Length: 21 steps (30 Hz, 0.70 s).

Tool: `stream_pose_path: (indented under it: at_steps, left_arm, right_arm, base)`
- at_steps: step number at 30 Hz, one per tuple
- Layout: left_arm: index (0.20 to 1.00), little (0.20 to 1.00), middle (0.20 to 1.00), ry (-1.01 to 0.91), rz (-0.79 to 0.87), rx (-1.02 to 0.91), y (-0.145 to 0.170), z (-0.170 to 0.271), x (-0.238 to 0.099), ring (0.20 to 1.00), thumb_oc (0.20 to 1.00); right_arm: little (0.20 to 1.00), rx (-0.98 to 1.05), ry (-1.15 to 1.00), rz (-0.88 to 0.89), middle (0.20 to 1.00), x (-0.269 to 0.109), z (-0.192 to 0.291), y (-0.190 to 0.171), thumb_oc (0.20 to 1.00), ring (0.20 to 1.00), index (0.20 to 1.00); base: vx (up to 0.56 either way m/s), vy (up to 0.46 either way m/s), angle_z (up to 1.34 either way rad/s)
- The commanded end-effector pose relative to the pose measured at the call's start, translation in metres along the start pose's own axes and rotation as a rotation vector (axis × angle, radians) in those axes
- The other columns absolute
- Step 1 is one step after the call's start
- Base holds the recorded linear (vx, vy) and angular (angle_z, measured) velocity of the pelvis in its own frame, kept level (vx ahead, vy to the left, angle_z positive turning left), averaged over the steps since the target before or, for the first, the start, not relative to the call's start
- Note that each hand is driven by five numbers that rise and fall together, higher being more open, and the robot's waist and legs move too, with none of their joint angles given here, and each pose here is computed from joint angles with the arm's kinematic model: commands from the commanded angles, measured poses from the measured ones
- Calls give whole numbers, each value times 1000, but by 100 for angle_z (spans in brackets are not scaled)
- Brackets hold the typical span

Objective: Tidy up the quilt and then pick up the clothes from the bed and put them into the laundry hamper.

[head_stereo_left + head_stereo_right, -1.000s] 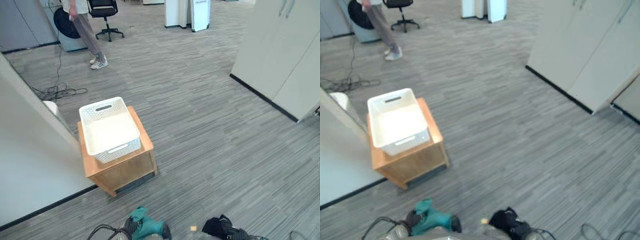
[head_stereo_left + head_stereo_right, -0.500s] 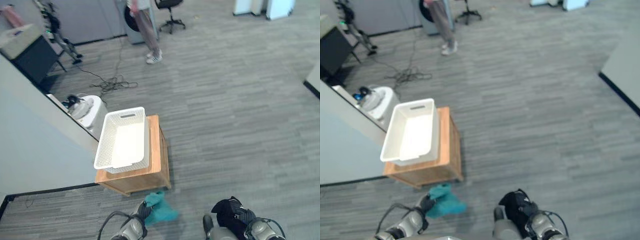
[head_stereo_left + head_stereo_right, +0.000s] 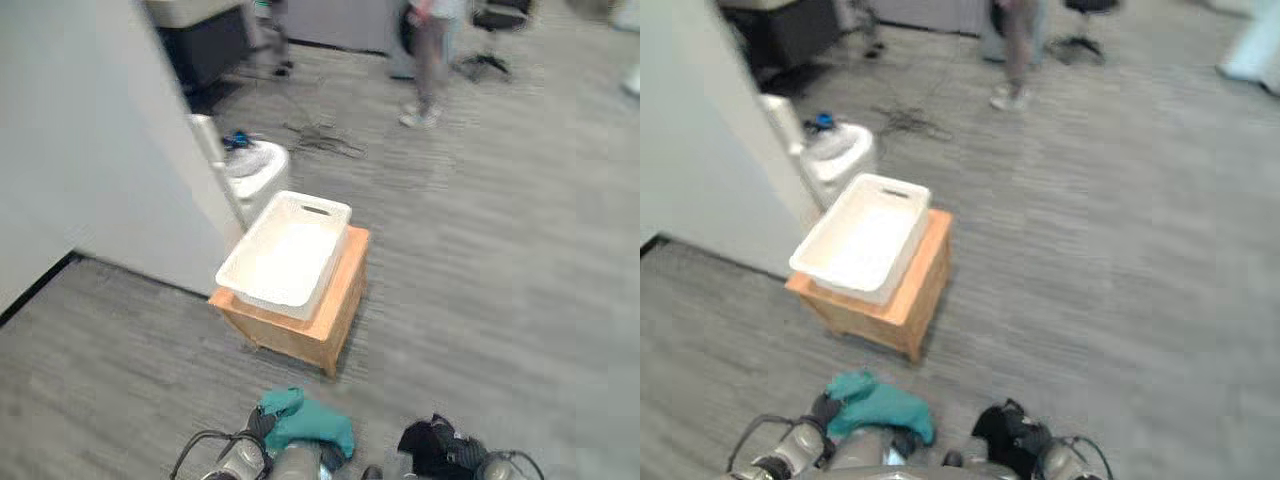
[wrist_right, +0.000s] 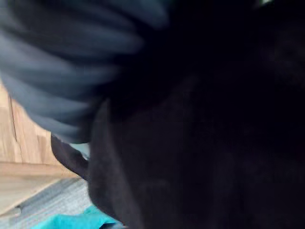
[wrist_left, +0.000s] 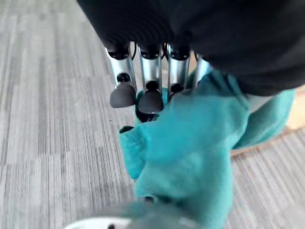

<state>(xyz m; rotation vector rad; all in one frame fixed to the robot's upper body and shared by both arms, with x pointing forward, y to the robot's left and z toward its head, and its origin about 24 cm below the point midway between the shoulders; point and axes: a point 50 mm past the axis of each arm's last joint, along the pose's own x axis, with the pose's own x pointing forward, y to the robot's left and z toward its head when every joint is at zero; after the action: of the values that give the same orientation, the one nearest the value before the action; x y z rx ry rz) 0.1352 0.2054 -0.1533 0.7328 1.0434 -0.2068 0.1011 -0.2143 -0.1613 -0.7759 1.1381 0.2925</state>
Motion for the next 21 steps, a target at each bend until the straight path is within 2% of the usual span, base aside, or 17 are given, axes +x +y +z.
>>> stream_pose_path:
  at_steps: [1,6,13,17,19,21]
  left_arm:
    - [200,200,200,11,-11,47,-3,-5,-1,200,200]
    - [200,200,200,-5,11,73,6,-6,0,200,200]
    - [200,200,200,-21,67,97,24,-6,2,200,200]
    - [200,200,200,112,80,75,29,-47,-6,200,200]
    - [200,200,200,200,61,44,15,-74,-15,200,200]
    - [200,200,200,223,39,31,6,-79,-18,200,200]
  right_arm:
    - [200,81,-135,-100,200,6,42,-33,200,200,200]
    - [200,160,-106,-129,200,5,31,-36,200,200,200]
    - [200,322,-39,-143,200,4,15,-38,200,200,200]
    - [200,386,-58,-137,200,5,22,-35,200,200,200]
    - [200,368,-104,-126,200,5,33,-36,200,200,200]
    - [200,332,-130,-134,200,5,38,-42,200,200,200]
  base:
    - [143,-164,255]
    - [238,-255,196]
    - [292,-441,135]
    - [233,-594,136]
    - [257,-741,36]
    - [102,-493,-21]
